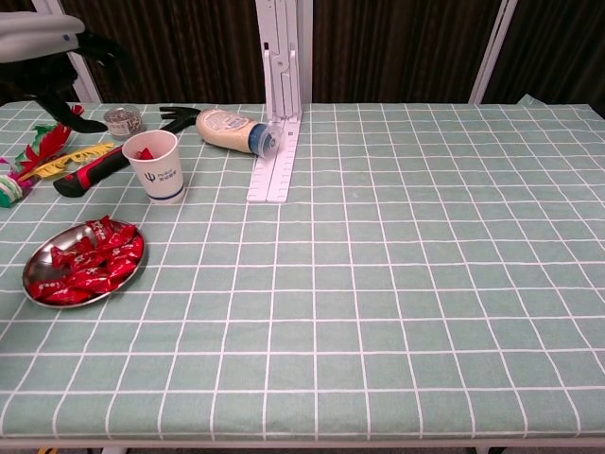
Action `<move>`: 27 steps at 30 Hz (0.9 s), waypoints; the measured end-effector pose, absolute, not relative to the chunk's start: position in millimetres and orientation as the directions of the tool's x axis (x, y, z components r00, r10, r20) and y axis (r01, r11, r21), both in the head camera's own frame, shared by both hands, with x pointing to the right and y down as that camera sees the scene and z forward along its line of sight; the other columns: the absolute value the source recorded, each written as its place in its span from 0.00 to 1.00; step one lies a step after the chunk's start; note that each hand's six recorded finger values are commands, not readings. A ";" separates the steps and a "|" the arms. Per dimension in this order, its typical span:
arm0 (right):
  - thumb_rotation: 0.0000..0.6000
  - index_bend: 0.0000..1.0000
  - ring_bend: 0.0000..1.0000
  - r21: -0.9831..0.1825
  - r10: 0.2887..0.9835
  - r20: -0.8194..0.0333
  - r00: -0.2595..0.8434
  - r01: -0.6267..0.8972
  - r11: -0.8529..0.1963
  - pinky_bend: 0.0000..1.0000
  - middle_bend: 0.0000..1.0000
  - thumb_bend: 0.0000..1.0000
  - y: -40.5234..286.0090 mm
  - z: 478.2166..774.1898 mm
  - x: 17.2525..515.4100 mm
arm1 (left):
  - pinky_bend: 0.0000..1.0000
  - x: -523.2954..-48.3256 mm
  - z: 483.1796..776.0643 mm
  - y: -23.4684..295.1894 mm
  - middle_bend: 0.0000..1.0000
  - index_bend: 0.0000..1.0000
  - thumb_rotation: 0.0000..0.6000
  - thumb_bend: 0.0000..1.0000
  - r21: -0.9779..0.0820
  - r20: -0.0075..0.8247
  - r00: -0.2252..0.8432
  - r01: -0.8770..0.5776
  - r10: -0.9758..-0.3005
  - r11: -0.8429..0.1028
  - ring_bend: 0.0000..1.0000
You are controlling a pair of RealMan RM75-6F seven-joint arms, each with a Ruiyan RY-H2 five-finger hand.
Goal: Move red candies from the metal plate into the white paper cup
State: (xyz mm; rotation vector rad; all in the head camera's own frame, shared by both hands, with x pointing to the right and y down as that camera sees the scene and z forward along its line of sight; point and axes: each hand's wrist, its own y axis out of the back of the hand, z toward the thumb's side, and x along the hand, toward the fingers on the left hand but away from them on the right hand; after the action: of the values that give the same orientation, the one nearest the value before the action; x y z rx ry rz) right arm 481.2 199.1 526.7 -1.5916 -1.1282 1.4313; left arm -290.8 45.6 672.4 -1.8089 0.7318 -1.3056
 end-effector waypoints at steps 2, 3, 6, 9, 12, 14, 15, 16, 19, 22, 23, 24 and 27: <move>1.00 0.08 0.03 -0.918 0.928 -0.372 0.009 0.147 -0.369 0.29 0.19 0.09 198.7 526.7 480.7 | 1.00 -299.7 664.1 57.7 0.53 0.46 1.00 0.23 -0.858 0.482 0.312 -0.022 -0.819 -0.513 0.91; 1.00 0.08 0.03 -0.918 0.928 -0.371 0.011 0.146 -0.369 0.29 0.19 0.09 198.3 526.7 480.3 | 1.00 -302.7 661.7 64.1 0.54 0.48 1.00 0.23 -0.861 0.476 0.317 -0.021 -0.820 -0.508 0.91; 1.00 0.08 0.03 -0.918 0.928 -0.371 0.014 0.147 -0.369 0.29 0.19 0.09 198.2 526.6 479.0 | 1.00 -307.9 661.1 91.2 0.54 0.49 1.00 0.23 -0.849 0.495 0.350 -0.001 -0.795 -0.528 0.91; 1.00 0.08 0.03 -0.917 0.928 -0.373 0.015 0.144 -0.371 0.29 0.19 0.09 199.6 526.5 478.4 | 1.00 -307.3 665.2 119.2 0.54 0.49 1.00 0.23 -0.823 0.533 0.388 0.028 -0.752 -0.568 0.91; 1.00 0.08 0.03 -0.917 0.927 -0.374 0.018 0.142 -0.372 0.29 0.19 0.09 200.2 526.4 477.3 | 1.00 -300.0 667.7 138.4 0.54 0.48 1.00 0.23 -0.805 0.552 0.426 0.047 -0.717 -0.592 0.91; 1.00 0.08 0.03 -0.918 0.928 -0.372 0.019 0.141 -0.371 0.29 0.19 0.09 199.4 526.0 476.4 | 1.00 -292.5 669.7 149.8 0.54 0.48 1.00 0.23 -0.795 0.561 0.454 0.062 -0.692 -0.603 0.91; 1.00 0.08 0.03 -0.918 0.928 -0.372 0.020 0.141 -0.371 0.29 0.19 0.09 198.9 525.7 476.0 | 1.00 -289.4 671.2 154.7 0.53 0.48 1.00 0.23 -0.790 0.567 0.465 0.070 -0.681 -0.610 0.91; 1.00 0.08 0.03 -0.918 0.928 -0.371 0.020 0.140 -0.370 0.29 0.19 0.09 198.6 525.4 475.8 | 1.00 -285.8 673.8 160.1 0.53 0.48 1.00 0.23 -0.781 0.576 0.474 0.077 -0.666 -0.620 0.91; 1.00 0.08 0.03 -0.918 0.928 -0.373 0.018 0.138 -0.372 0.29 0.19 0.09 198.3 525.3 475.7 | 1.00 -278.7 682.6 171.3 0.53 0.47 1.00 0.23 -0.756 0.600 0.486 0.086 -0.636 -0.649 0.91; 1.00 0.08 0.03 -0.918 0.927 -0.375 0.016 0.136 -0.374 0.29 0.19 0.09 199.1 525.2 476.0 | 1.00 -276.4 690.1 176.5 0.53 0.47 1.00 0.23 -0.749 0.611 0.486 0.100 -0.625 -0.655 0.91; 1.00 0.08 0.03 -0.918 0.927 -0.375 0.016 0.136 -0.373 0.30 0.19 0.09 199.1 525.1 475.8 | 1.00 -276.3 692.5 177.5 0.53 0.47 1.00 0.23 -0.748 0.614 0.485 0.106 -0.623 -0.655 0.91; 1.00 0.08 0.03 -0.918 0.927 -0.374 0.017 0.136 -0.373 0.30 0.19 0.09 198.9 525.0 475.4 | 1.00 -276.6 695.2 178.5 0.53 0.47 1.00 0.23 -0.746 0.618 0.483 0.112 -0.621 -0.656 0.91; 1.00 0.08 0.03 -0.918 0.927 -0.375 0.018 0.136 -0.373 0.30 0.19 0.09 198.0 525.2 474.7 | 1.00 -278.4 704.2 181.1 0.53 0.47 1.00 0.23 -0.741 0.631 0.474 0.135 -0.614 -0.657 0.91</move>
State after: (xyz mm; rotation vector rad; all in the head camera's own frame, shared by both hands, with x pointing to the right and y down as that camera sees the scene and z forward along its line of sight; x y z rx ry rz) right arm 474.7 198.0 525.2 -1.5931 -1.1107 1.4266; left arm -278.4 181.1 704.2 -1.9579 0.3974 -1.2457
